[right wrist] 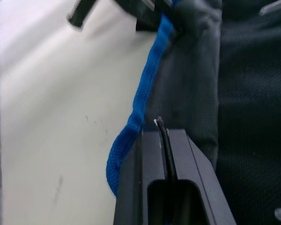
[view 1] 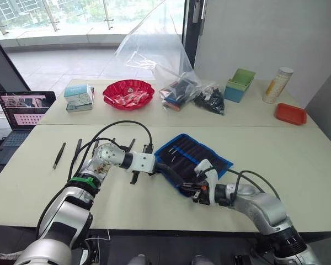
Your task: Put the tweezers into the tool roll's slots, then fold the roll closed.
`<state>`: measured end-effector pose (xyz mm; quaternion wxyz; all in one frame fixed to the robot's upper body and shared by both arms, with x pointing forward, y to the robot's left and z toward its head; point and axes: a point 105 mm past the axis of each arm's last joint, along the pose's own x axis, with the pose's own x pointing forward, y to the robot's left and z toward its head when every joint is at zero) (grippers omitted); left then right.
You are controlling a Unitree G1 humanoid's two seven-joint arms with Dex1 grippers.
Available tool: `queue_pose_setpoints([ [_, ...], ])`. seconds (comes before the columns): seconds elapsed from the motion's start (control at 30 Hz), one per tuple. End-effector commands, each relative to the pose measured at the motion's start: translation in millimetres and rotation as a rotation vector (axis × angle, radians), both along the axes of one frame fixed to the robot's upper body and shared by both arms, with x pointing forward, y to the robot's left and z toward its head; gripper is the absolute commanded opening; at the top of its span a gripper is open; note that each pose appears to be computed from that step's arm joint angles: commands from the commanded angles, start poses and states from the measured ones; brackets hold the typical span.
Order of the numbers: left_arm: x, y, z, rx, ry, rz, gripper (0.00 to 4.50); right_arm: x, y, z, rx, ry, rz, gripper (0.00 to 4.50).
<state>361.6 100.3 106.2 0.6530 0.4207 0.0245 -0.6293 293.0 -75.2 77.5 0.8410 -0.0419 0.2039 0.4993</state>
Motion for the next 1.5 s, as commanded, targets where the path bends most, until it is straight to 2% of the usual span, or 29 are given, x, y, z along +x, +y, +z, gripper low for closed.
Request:
queue_pose_setpoints([
  [0.03,-12.3,15.9,26.0,-0.129,0.175,0.039,1.25,8.5,-19.8,-26.1,-0.114,0.018,-0.066,0.0],
  [0.13,-30.0,25.8,42.1,-0.216,0.361,0.076,2.25,6.9,-18.6,-27.2,-0.124,0.016,-0.042,0.0],
  [0.27,-39.7,7.6,66.5,-0.448,0.472,0.137,3.54,4.9,-17.3,-28.9,-0.132,0.015,-0.029,0.0],
  [0.37,-29.4,-8.1,62.5,-0.546,0.488,0.272,3.54,4.6,-15.7,-28.7,-0.133,0.012,-0.026,0.0],
  [0.47,-25.5,-22.2,52.8,-0.602,0.509,0.359,2.65,4.2,-14.0,-27.7,-0.131,0.009,-0.025,0.0],
  [0.63,-21.4,-34.0,30.6,-0.6,0.467,0.451,1.01,4.5,-12.9,-24.9,-0.123,0.005,-0.023,0.0],
  [0.73,-15.9,-35.7,7.8,-0.606,0.431,0.524,0.02,1.5,-12.4,-24.6,-0.123,0.01,-0.005,0.0],
  [0.93,-4.6,-26.5,-17.3,-0.599,0.397,0.604,0.02,-0.2,-11.7,-24.0,-0.122,0.005,0.016,0.0],
  [1.13,6.2,-11.7,-57.6,-0.562,0.417,0.74,0.02,-13.9,3.0,-10.5,-0.076,-0.077,0.171,0.0],
  [1.23,0.6,-18.5,-63.5,-0.537,0.424,0.697,0.02,-3.0,4.9,12.8,-0.006,-0.17,0.158,0.0],
  [1.33,-2.2,-22.0,-63.6,-0.532,0.427,0.666,0.02,6.8,5.4,29.4,0.075,-0.188,0.123,0.0],
  [1.43,-9.1,-22.4,-63.3,-0.503,0.435,0.604,0.02,31.3,2.5,44.0,0.088,-0.307,0.039,0.0],
  [1.5,-8.6,-17.3,-62.4,-0.49,0.436,0.592,0.02,45.3,6.7,39.0,0.078,-0.337,0.042,0.0],
])
